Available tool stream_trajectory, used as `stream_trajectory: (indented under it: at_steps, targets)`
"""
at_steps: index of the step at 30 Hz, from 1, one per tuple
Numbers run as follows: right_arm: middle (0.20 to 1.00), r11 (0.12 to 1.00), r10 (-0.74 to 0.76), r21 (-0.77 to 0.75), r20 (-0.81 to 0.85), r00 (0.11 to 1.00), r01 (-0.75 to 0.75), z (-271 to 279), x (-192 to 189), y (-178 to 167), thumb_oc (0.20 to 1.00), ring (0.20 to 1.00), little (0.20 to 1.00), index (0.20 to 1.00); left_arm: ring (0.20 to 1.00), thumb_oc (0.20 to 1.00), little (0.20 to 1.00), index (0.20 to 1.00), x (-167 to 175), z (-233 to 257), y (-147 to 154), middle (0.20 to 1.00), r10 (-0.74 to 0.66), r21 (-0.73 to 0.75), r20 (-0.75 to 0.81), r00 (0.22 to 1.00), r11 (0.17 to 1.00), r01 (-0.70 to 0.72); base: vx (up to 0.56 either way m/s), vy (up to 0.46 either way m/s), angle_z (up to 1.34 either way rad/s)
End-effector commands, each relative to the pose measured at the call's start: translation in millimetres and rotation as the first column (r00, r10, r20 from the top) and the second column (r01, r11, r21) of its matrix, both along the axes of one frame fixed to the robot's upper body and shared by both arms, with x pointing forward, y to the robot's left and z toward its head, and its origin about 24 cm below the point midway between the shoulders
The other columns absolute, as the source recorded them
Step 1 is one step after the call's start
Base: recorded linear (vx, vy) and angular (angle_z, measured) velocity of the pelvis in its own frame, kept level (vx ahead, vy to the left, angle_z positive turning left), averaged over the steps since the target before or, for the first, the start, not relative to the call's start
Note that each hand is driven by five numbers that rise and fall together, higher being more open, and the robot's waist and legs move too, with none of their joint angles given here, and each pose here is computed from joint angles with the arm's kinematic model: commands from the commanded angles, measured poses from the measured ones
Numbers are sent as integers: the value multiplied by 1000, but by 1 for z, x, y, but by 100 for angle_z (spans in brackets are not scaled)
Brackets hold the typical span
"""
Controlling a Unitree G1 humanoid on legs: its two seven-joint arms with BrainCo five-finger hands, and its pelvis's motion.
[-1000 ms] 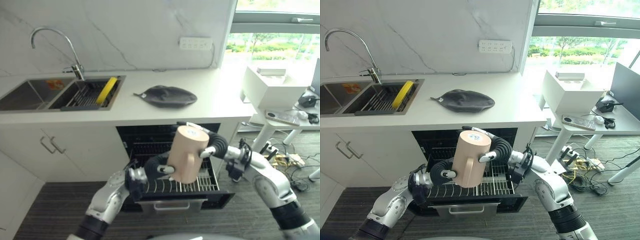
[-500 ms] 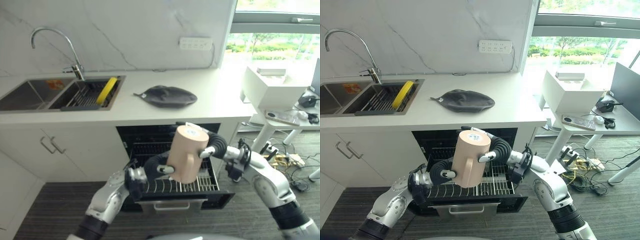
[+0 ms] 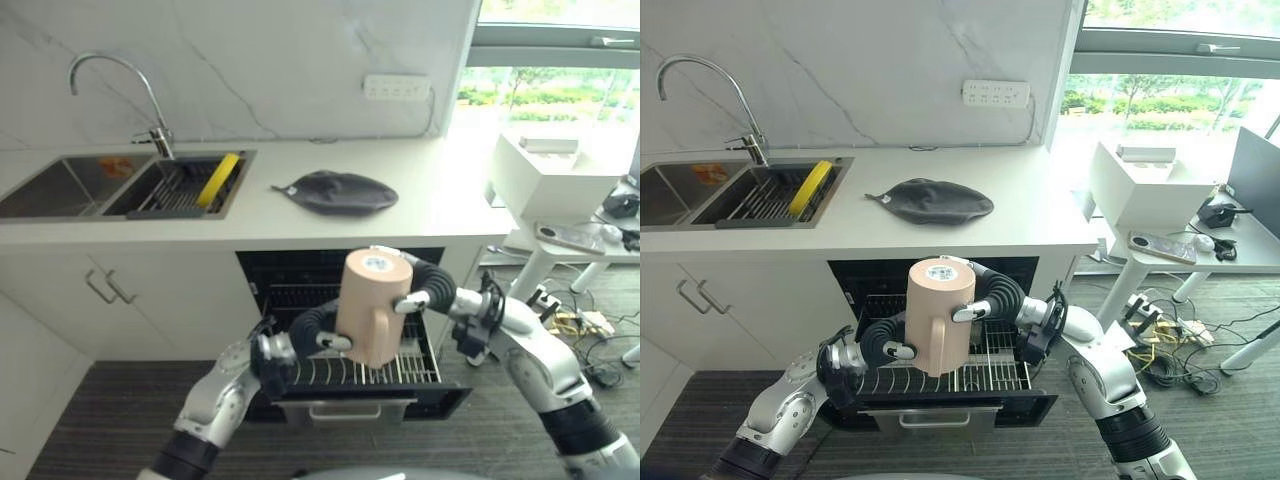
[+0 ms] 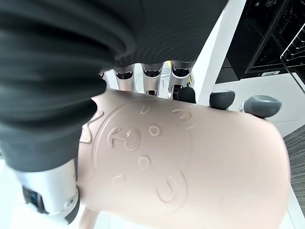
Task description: Place the dishes in the dishwasher.
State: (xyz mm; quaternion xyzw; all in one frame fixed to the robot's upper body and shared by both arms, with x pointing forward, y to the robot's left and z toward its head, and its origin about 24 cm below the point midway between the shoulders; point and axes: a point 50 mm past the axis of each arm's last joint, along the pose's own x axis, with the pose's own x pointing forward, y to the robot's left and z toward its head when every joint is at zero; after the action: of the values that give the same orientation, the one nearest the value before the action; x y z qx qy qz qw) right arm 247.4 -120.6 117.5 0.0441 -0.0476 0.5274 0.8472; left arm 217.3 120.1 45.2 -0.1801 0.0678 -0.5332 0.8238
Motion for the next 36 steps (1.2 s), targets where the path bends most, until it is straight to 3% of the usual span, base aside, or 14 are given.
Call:
stream_trajectory:
  at_steps: [1,8,9,10,11,24,27,36]
  targets:
    - [200,977,132,116,328,935,-179,63,-5,26,200,200,200,200,200,200,200,200,14,12,-8,200,-40,19,65,997,999,39,0,0,0]
    - [200,979,66,157,348,935,-128,64,-4,22,200,200,200,200,200,200,200,200,12,4,-7,200,-11,31,3,1000,999,11,0,0,0]
    - [200,980,51,163,344,938,-113,63,-4,20,200,200,200,200,310,310,310,310,11,1,-7,310,-6,30,-14,1000,1000,7,0,0,0]
    - [200,981,43,166,342,939,-106,63,-3,20,200,200,200,200,570,570,570,570,11,1,-7,570,-2,33,-18,1000,999,3,0,0,0]
    - [200,982,29,167,340,940,-91,63,-2,18,200,200,200,200,1000,1000,1000,1000,10,-1,-5,1000,10,36,-26,1000,999,-9,0,0,0]
    - [200,979,-150,176,274,950,104,46,5,-12,200,200,200,200,1000,1000,1000,1000,18,12,19,1000,225,-35,-2,974,974,-225,0,0,0]
    - [200,965,-228,187,261,938,183,42,7,-23,200,200,200,200,1000,1000,1000,1000,23,20,35,1000,359,-69,2,933,931,-358,-1,-12,1]
    - [200,907,-409,195,205,889,373,31,13,-47,200,200,200,200,1000,1000,1000,1000,28,25,65,1000,589,-67,36,807,808,-586,11,-10,1]
